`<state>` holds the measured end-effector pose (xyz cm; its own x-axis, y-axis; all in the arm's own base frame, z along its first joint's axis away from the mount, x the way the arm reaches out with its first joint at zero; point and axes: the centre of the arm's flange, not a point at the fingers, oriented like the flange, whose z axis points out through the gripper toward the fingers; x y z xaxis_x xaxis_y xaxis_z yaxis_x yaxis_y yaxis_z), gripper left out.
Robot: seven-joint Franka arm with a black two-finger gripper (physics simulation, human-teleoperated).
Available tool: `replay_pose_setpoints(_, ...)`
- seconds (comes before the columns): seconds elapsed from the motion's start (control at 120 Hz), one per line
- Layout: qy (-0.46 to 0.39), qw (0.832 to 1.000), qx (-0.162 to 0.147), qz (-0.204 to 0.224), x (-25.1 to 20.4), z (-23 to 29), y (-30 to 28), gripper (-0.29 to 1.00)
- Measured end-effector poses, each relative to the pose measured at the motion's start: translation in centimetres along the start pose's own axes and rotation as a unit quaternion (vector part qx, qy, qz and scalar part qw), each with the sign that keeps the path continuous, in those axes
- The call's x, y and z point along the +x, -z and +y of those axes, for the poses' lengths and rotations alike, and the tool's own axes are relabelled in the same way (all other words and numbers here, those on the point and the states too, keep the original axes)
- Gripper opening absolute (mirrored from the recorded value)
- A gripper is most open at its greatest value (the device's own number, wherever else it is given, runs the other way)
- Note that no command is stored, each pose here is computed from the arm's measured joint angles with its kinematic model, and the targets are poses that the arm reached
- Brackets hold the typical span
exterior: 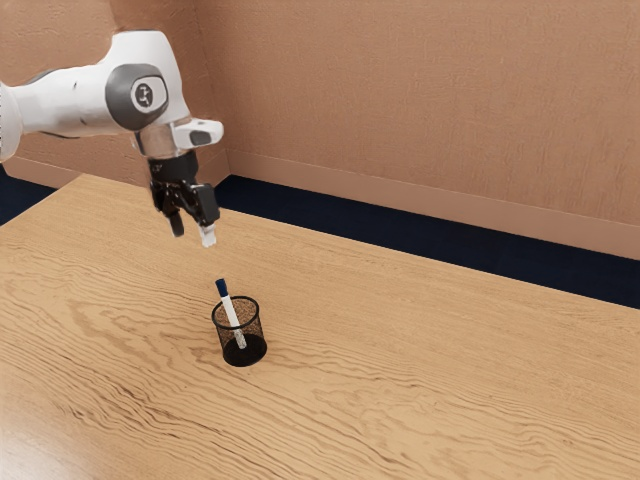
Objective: Take the marker out of the pen holder and place it to the left of the pen holder.
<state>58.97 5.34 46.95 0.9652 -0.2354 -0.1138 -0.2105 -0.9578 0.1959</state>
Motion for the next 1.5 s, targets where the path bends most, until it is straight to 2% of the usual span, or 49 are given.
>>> replay_pose_setpoints(0.133,-0.016,1.0,0.002,0.005,1.3,-0.9,-2.7,0.7)
replay_pose_setpoints(0.433,-0.037,0.999,-0.004,-0.019,3.5,-2.9,-9.0,0.7)
replay_pose_setpoints(0.867,-0.047,0.998,-0.037,-0.023,4.2,-3.2,-12.7,0.7)
replay_pose_setpoints(0.933,-0.049,0.998,-0.039,-0.02,4.3,-3.1,-12.6,0.61)
replay_pose_setpoints(1.067,-0.055,0.998,-0.039,-0.015,4.4,-2.9,-12.2,0.28)
replay_pose_setpoints(1.167,-0.058,0.997,-0.038,-0.013,4.5,-2.7,-12.0,0.12)
replay_pose_setpoints(1.275,-0.062,0.997,-0.037,-0.011,4.5,-2.5,-11.7,0.03)
replay_pose_setpoints(1.417,-0.066,0.997,-0.034,-0.009,4.5,-2.3,-11.3,-0.02)
replay_pose_setpoints(1.5,-0.071,0.997,-0.029,0.004,4.1,-1.7,-8.8,-0.04)
